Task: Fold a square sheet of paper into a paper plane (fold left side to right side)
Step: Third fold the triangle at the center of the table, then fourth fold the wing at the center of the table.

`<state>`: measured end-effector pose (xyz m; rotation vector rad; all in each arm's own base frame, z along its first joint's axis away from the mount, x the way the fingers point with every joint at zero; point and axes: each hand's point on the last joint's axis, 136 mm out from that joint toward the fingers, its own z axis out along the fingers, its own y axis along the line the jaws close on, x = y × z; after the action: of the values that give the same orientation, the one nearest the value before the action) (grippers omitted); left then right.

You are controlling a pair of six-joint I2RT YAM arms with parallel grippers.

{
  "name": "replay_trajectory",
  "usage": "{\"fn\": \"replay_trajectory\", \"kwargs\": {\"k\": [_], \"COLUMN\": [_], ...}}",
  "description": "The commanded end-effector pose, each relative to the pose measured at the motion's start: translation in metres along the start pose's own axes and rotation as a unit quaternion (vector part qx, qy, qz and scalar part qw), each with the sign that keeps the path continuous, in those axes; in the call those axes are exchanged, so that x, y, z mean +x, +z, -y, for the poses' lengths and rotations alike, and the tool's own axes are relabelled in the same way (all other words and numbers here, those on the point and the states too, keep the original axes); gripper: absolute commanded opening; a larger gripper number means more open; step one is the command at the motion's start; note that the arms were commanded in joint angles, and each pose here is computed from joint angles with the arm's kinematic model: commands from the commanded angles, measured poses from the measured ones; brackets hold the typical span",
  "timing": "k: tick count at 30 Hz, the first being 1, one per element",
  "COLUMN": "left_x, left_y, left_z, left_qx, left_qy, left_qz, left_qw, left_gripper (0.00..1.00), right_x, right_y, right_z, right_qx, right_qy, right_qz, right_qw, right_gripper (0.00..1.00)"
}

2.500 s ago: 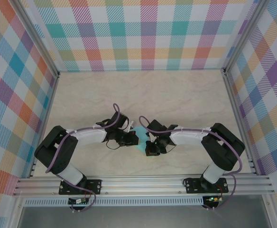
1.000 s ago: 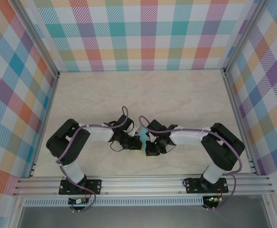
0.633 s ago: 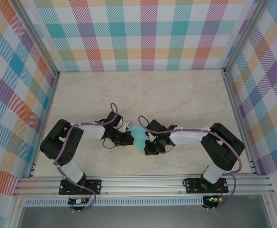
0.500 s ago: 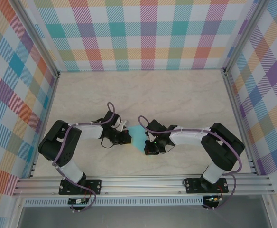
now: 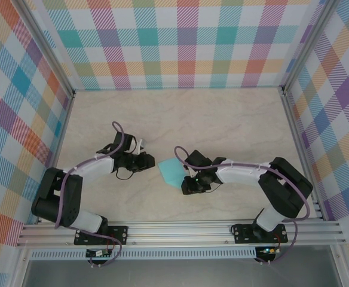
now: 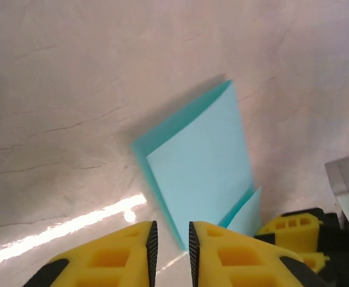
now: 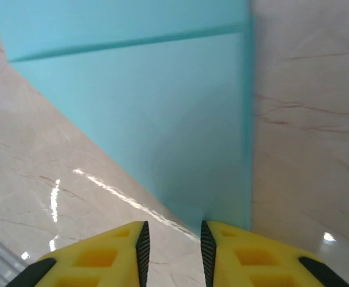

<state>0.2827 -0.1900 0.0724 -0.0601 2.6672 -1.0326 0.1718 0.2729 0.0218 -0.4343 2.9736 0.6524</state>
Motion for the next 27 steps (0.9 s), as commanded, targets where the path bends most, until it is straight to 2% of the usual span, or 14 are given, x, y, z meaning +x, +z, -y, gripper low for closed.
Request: {"fn": "replay_trajectory", "kwargs": {"k": [1,3,6,10,15,19,27], "left_x": [0.006,0.008,0.012,0.011,0.008,0.005,-0.004], "left_y": [-0.005,-0.004,0.002,0.014,0.03,0.04,0.045], "left_z": [0.007,0.012,0.018,0.023,0.029,0.03,0.042], "left_qx": [0.025,0.041,0.048,0.056,0.059,0.056,0.069], "left_qy": [-0.042,-0.053,-0.057,-0.064,-0.064,-0.072,-0.077], "left_qz": [0.008,0.012,0.003,-0.005,-0.014,-0.019,-0.021], "left_qw": [0.999,0.998,0.997,0.996,0.996,0.996,0.994], "left_gripper": [0.35,0.43,0.51,0.56,0.56,0.55,0.46], "right_x": [-0.011,-0.013,-0.014,-0.014,-0.013,-0.011,-0.019], "right_y": [-0.026,-0.037,-0.051,-0.059,-0.059,-0.046,-0.017], "right_z": [0.009,0.008,0.009,0.002,-0.016,-0.038,-0.054], "right_qx": [0.045,0.055,0.082,0.106,0.145,0.158,0.181], "right_qy": [-0.036,-0.054,-0.085,-0.13,-0.2,-0.261,-0.31], "right_qz": [0.042,0.061,0.091,0.121,0.143,0.136,0.119], "right_qw": [0.997,0.995,0.989,0.978,0.958,0.943,0.926], "right_gripper": [0.39,0.44,0.54,0.61,0.63,0.63,0.66]}}
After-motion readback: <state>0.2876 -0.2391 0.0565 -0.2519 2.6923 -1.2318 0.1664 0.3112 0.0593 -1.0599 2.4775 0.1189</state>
